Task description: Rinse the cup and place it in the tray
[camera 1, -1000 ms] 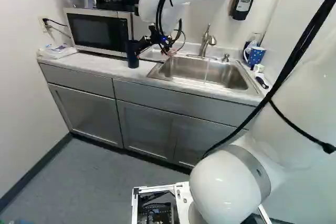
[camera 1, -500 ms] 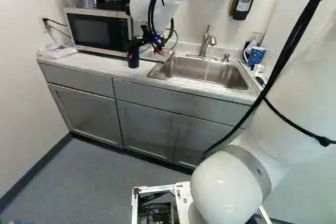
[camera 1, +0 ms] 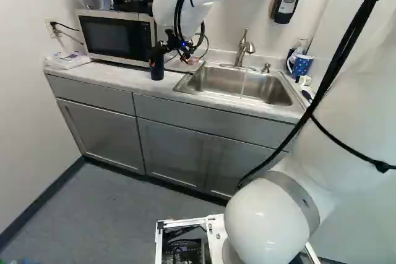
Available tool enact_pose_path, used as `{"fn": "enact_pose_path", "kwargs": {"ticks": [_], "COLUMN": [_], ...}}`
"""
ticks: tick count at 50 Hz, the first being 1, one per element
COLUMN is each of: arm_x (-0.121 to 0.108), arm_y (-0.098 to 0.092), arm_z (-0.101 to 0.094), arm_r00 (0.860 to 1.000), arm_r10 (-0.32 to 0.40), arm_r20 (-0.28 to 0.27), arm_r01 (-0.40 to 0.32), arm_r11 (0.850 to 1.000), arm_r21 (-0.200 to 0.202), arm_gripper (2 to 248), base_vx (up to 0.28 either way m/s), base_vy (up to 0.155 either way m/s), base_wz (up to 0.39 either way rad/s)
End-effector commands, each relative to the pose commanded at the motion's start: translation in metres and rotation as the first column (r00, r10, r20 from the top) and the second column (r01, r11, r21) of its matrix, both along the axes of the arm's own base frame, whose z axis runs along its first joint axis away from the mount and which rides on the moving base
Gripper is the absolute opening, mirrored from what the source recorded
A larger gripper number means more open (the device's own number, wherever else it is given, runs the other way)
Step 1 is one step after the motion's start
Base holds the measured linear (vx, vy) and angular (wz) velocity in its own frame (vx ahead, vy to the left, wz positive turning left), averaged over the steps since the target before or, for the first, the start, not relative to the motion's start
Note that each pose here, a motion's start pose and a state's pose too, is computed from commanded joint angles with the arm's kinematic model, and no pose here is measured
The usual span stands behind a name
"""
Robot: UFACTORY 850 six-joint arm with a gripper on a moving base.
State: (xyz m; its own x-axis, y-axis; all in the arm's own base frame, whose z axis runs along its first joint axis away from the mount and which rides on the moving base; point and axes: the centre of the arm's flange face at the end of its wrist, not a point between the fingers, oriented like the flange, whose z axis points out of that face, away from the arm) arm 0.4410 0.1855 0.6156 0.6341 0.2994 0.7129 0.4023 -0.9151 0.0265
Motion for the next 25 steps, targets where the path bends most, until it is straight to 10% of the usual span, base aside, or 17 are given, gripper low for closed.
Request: {"fn": "enact_pose_path", "kwargs": {"ticks": [25], "arm_x": [0.014], "arm_y": [0.006], "arm_z": [-0.022], "arm_r00": [0.999], "arm_r10": [0.002], "arm_r20": [0.035], "arm_r01": [-0.003], "arm_r11": [1.0], "arm_r21": [0.016], "arm_gripper": [247], "base_vx": [0.0], "base_vy": [0.0], "base_wz": [0.0]}}
